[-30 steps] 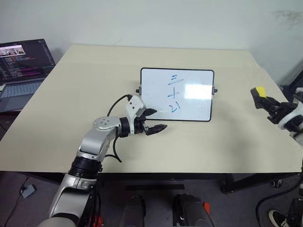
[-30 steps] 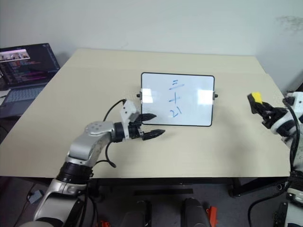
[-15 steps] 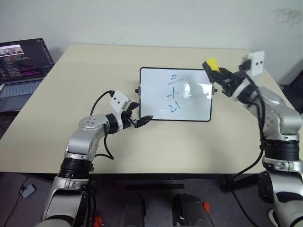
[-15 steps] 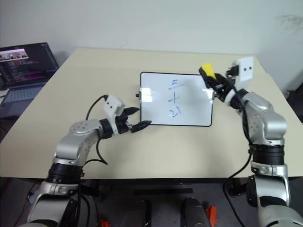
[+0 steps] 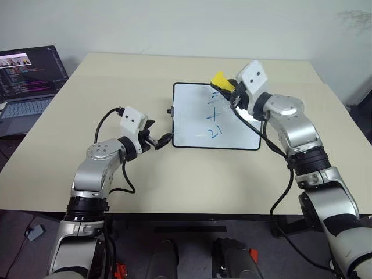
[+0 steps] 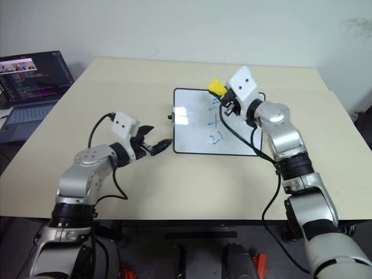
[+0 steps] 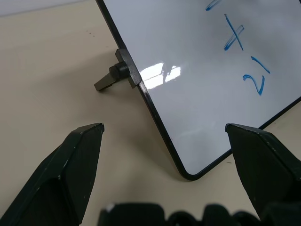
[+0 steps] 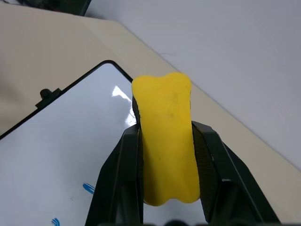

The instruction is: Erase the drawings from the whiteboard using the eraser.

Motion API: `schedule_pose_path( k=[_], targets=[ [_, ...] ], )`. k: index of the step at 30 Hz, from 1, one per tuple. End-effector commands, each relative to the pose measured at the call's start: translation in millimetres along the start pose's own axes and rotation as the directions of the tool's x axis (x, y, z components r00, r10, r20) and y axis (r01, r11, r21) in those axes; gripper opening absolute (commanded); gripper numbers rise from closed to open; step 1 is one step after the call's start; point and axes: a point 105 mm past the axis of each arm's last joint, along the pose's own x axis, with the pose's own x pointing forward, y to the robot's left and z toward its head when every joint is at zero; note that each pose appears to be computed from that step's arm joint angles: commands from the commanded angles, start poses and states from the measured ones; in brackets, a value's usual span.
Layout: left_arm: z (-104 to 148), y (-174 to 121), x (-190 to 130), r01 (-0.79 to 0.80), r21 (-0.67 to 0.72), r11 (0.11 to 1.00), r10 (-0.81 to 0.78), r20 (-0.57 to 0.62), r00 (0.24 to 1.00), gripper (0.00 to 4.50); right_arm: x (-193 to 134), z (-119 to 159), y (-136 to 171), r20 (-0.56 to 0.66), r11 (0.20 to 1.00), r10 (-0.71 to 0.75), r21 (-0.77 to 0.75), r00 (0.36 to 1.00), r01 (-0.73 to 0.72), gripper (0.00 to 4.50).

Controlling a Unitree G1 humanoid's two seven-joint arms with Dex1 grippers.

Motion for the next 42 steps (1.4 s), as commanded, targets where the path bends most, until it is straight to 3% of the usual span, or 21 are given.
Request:
schedule_pose_path(
  k=[1,9,23,31,37,42],
  targets=[
    [20.0,-1.8,-2.5,0.002,0.060,0.998,-0.005,0.058,0.998,4.50,5.3,17.7,-6.6,0.038,0.997,0.003,-0.077,0.999,0.000,1.08],
    [29.1,-14.5,-1.0,0.053,0.061,0.997,-0.059,0.093,0.994,4.50,10.4,16.8,-7.4,0.026,0.994,0.015,-0.110,1.000,-0.012,1.08],
    [69.3,-32.5,19.7,0.101,0.088,0.991,-0.112,0.131,0.985,4.50,15.9,3.9,-21.0,-0.036,0.987,-0.040,-0.156,0.999,0.034,1.08],
    [67.7,-34.5,10.1,0.237,0.281,0.930,-0.248,0.001,0.969,4.50,13.4,-0.8,-28.0,-0.067,0.982,-0.038,-0.188,0.997,0.024,1.08],
    [65.6,-17.0,11.7,0.192,0.263,0.946,-0.195,-0.015,0.981,4.50,15.0,-5.2,-30.4,-0.091,0.979,-0.036,-0.202,0.995,0.017,1.08],
    [61.9,-19.5,14.8,0.188,0.249,0.950,-0.190,-0.014,0.982,4.50,20.5,-14.5,-28.0,-0.140,0.975,-0.043,-0.224,0.989,0.010,1.08]
  ],
)
